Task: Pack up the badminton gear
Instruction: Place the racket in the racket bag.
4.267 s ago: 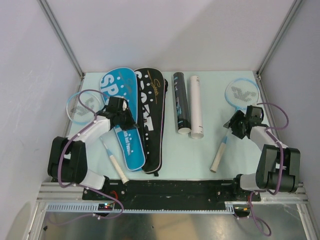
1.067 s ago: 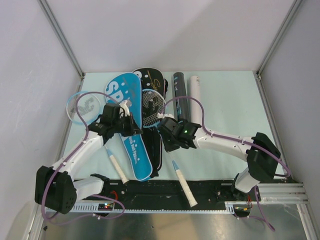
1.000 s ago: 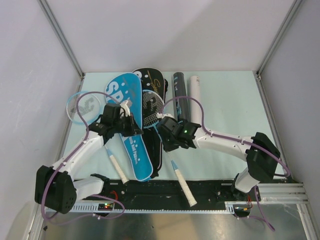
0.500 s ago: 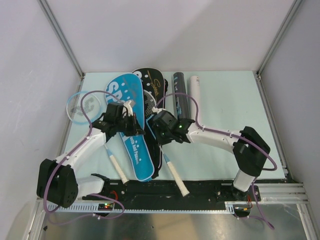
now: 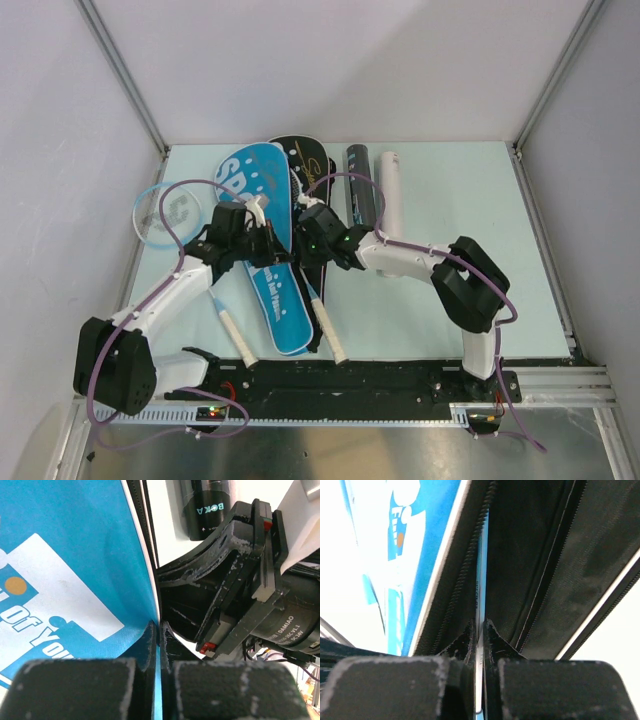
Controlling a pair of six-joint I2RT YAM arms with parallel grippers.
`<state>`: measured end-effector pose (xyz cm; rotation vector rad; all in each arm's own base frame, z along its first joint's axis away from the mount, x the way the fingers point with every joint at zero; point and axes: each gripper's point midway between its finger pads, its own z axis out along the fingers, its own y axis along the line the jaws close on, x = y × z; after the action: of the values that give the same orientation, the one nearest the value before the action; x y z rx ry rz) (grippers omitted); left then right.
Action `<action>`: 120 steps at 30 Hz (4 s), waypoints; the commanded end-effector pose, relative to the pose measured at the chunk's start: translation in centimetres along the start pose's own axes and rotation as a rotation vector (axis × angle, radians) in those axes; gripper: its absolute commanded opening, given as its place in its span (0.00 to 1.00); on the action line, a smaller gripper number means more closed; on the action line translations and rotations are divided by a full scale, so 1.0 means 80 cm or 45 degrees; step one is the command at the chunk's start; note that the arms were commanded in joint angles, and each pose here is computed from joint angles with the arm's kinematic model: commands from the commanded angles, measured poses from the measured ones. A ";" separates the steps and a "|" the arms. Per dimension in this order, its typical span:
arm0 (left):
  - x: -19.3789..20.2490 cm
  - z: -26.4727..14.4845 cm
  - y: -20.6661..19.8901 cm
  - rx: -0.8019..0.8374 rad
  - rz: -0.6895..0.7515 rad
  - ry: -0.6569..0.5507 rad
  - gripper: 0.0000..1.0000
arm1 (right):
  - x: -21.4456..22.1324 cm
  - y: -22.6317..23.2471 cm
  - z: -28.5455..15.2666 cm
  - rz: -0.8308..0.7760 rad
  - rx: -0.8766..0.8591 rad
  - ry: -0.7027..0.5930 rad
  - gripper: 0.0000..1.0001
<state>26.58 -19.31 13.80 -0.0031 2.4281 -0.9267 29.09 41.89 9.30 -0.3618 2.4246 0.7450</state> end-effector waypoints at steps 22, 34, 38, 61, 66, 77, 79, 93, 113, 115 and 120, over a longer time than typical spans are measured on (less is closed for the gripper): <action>0.005 0.012 0.011 0.010 -0.143 -0.106 0.00 | -0.092 0.045 0.017 0.185 -0.274 -0.326 0.30; 0.000 0.011 0.011 0.002 -0.147 -0.126 0.00 | -0.013 0.012 -0.085 0.034 -0.359 0.022 0.54; 0.005 0.015 0.019 -0.023 -0.155 -0.122 0.00 | 0.029 0.003 -0.103 -0.049 -0.412 0.155 0.55; 0.012 0.020 0.023 -0.014 -0.192 -0.112 0.00 | 0.138 -0.011 -0.066 -0.130 -0.261 0.412 0.31; 0.015 0.019 0.018 0.019 -0.219 -0.118 0.00 | 0.112 0.011 -0.065 -0.066 -0.265 0.284 0.19; 0.021 0.013 0.009 0.081 -0.323 -0.149 0.00 | 0.040 0.066 -0.037 0.158 -0.387 -0.039 0.17; 0.021 0.012 0.010 0.081 -0.337 -0.153 0.00 | 0.031 0.066 -0.037 0.166 -0.379 -0.084 0.18; 0.004 -0.002 -0.014 0.180 -0.404 -0.238 0.00 | 0.006 0.072 -0.002 0.340 -0.397 -0.236 0.19; 0.011 0.004 0.006 0.121 -0.489 -0.274 0.00 | 0.002 0.066 0.003 0.372 -0.394 -0.243 0.55; 0.011 0.005 0.007 0.115 -0.492 -0.269 0.00 | 0.009 0.065 -0.004 0.324 -0.385 -0.209 0.56; 0.005 0.003 0.006 0.111 -0.489 -0.296 0.00 | 0.023 0.062 -0.017 0.264 -0.382 -0.145 0.46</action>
<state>27.67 -17.48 12.42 -0.5797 2.1757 -1.0223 24.90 44.91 7.51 -0.1044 2.3591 1.1511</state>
